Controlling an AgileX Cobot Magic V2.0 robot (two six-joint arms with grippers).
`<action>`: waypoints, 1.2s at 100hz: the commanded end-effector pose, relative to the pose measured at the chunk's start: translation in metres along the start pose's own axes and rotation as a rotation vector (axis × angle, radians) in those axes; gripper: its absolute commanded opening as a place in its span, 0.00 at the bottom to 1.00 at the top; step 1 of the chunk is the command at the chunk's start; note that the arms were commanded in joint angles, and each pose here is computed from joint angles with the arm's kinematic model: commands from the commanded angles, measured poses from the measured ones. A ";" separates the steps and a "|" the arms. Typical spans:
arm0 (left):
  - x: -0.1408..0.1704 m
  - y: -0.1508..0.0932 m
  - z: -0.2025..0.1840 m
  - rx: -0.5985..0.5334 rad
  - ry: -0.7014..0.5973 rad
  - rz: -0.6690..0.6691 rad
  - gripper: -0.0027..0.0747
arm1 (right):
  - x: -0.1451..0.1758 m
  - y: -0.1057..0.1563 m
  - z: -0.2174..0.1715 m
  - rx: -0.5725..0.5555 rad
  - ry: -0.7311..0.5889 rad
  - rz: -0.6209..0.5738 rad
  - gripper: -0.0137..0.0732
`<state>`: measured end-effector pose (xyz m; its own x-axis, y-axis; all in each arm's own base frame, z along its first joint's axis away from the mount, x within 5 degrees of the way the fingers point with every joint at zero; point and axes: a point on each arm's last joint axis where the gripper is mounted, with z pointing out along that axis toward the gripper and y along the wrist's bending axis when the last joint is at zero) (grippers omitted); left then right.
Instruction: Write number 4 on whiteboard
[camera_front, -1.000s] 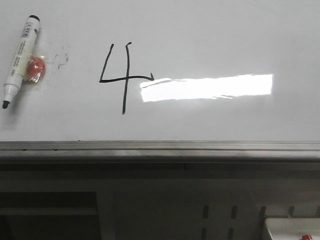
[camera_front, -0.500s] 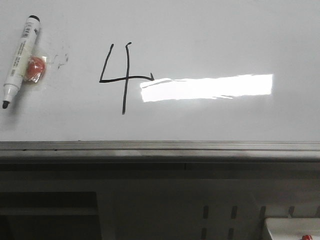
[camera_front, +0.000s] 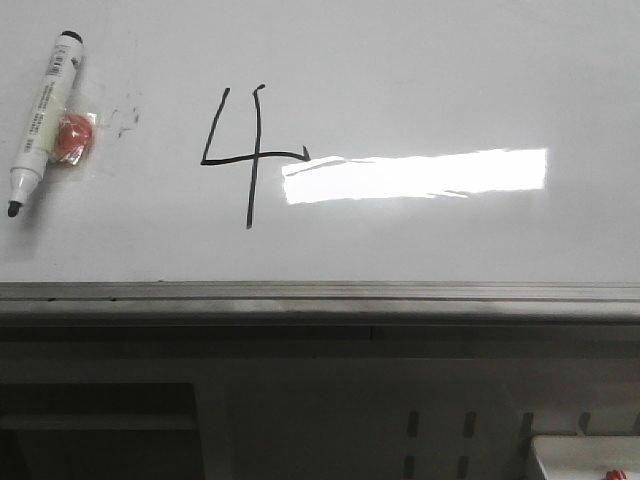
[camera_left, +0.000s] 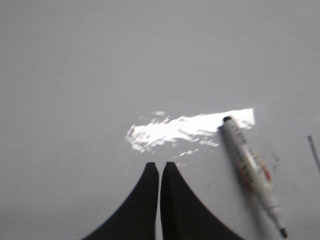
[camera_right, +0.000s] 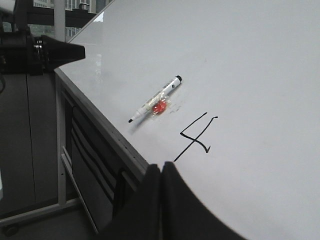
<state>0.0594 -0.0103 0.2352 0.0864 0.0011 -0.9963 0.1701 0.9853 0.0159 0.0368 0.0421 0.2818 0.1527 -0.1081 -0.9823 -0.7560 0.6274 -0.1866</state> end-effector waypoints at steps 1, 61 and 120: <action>-0.001 0.004 -0.003 -0.067 -0.070 -0.066 0.01 | -0.014 -0.002 -0.001 0.010 -0.086 -0.017 0.08; 0.061 0.008 -0.013 -0.199 0.313 -0.150 0.01 | -0.014 -0.002 -0.001 0.010 -0.086 -0.017 0.08; 0.061 0.008 -0.013 -0.199 0.315 -0.150 0.01 | -0.014 -0.002 -0.001 0.010 -0.089 -0.017 0.08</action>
<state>0.0531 0.0001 0.1809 -0.2557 -0.1166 -0.9597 -0.0376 0.9931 -0.1106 0.0367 0.0420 0.2818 0.1532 -0.1075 -0.9823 -0.7559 0.6275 -0.1865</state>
